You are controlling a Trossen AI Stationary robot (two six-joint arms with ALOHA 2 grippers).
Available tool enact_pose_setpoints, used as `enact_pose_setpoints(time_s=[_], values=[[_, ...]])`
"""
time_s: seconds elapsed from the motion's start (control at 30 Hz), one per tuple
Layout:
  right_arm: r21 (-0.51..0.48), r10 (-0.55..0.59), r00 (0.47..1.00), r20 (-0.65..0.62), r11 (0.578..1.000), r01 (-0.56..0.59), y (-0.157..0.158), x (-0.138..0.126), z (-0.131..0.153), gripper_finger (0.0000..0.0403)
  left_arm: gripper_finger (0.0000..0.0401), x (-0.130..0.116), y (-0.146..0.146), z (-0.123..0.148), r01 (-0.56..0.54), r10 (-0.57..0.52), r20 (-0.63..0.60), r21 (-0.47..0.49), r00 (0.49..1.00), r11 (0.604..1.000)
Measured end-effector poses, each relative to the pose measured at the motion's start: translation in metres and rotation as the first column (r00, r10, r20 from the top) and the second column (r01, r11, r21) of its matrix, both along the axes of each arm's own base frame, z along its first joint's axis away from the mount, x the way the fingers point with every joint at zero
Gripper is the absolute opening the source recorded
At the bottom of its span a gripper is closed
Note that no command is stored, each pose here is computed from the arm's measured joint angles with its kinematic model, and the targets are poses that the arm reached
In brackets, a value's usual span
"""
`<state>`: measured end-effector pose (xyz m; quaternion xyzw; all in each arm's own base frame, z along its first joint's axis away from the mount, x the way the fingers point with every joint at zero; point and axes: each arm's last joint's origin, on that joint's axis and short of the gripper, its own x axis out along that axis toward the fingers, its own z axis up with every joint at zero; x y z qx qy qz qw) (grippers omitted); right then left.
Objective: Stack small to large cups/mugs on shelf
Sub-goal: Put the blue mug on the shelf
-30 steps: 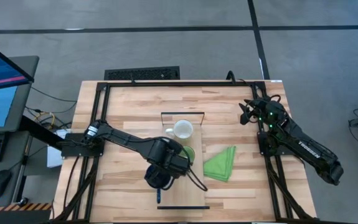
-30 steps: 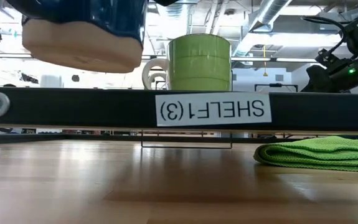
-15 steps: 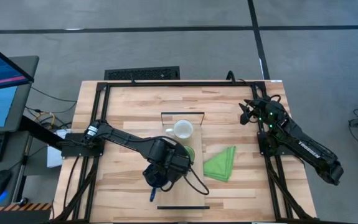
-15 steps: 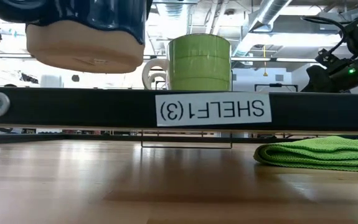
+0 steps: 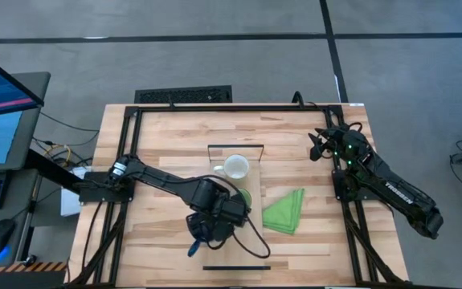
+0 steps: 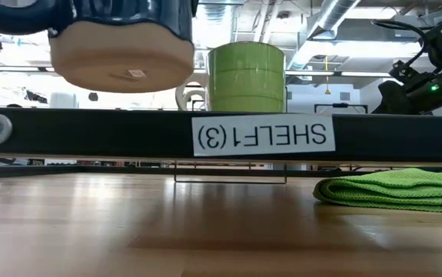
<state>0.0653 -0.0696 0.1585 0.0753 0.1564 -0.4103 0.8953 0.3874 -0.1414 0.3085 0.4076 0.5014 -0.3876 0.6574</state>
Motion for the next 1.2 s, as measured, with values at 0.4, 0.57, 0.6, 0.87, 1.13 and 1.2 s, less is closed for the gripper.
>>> enact_pose_setpoints(time_s=[0.4, 0.57, 0.6, 0.87, 1.13, 1.2], values=[[0.0, 0.001, 1.0, -0.001, 1.0, -0.001, 0.0, 0.0, 0.0, 0.0194, 0.0009, 0.005, -0.004, 0.002, 0.239, -0.237, 0.074, -0.024, 0.969, 0.971], [0.0, 0.0, 1.0, -0.001, 1.0, 0.0, 0.0, 0.0, 0.0, 0.0196, 0.0009, 0.006, -0.004, 0.002, 0.318, -0.317, 0.094, -0.001, 0.944, 0.948], [0.0, 0.0, 1.0, -0.001, 1.0, 0.0, 0.0, 0.0, 0.0, 0.0196, 0.0009, 0.006, -0.004, 0.002, 0.33, -0.329, 0.097, 0.0, 0.94, 0.944], [0.0, 0.0, 1.0, -0.001, 1.0, 0.0, 0.0, 0.0, 0.0, 0.0195, 0.0009, 0.01, -0.004, -0.009, 0.451, -0.449, 0.121, 0.005, 0.885, 0.892], [0.001, 0.001, 1.0, -0.001, 1.0, -0.001, 0.0, 0.0, 0.0, 0.0194, 0.0009, 0.011, -0.003, -0.018, 0.538, -0.532, 0.123, -0.02, 0.838, 0.843], [0.001, 0.0, 1.0, -0.001, 1.0, 0.0, 0.0, 0.0, 0.0, 0.0194, 0.0009, 0.011, -0.004, -0.02, 0.567, -0.559, 0.13, -0.029, 0.819, 0.823]])
